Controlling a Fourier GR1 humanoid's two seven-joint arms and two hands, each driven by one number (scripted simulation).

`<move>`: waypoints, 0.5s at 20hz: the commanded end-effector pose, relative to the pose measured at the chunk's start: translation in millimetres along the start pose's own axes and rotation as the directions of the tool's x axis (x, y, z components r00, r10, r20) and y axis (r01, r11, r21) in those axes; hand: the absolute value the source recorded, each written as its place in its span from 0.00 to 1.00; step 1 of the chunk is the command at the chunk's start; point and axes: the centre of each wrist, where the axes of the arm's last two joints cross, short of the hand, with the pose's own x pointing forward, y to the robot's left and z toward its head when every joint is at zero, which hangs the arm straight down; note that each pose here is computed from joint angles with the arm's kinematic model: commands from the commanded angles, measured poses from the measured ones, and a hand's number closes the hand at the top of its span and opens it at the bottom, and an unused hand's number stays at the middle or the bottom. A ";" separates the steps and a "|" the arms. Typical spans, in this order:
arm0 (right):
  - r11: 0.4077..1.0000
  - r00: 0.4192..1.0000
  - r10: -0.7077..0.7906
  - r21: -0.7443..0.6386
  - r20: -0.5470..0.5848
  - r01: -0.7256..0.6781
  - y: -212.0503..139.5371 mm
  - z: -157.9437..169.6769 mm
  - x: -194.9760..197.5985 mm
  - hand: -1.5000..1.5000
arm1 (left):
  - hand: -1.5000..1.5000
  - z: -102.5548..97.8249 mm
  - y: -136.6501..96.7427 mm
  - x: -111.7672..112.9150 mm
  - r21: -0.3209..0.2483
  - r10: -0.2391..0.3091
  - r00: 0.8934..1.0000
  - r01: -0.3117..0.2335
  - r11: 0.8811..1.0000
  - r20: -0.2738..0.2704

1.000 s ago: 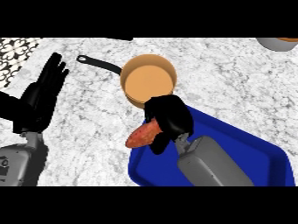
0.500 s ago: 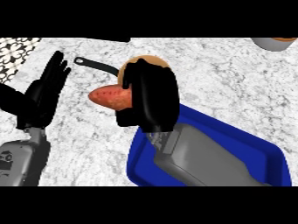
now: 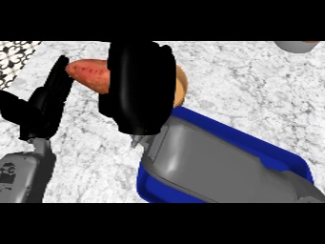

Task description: Pick the sweet potato from the tray and place it in the pot

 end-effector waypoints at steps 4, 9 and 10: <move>0.994 0.965 -0.092 -0.080 -0.245 0.074 8.6 -12.4 14.4 1.00 | 0.50 0.3 -0.1 -2.6 0.008 0.007 1.000 -0.007 1.000 -0.009; 0.986 0.945 -0.157 -0.100 -0.287 0.134 9.1 -31.9 12.9 1.00 | 0.50 -1.5 2.5 4.4 0.020 0.014 1.000 -0.014 1.000 0.016; 0.973 0.936 -0.221 -0.124 -0.274 0.193 11.6 -31.1 6.0 1.00 | 0.50 -1.2 1.8 5.7 0.025 0.015 1.000 -0.015 1.000 0.004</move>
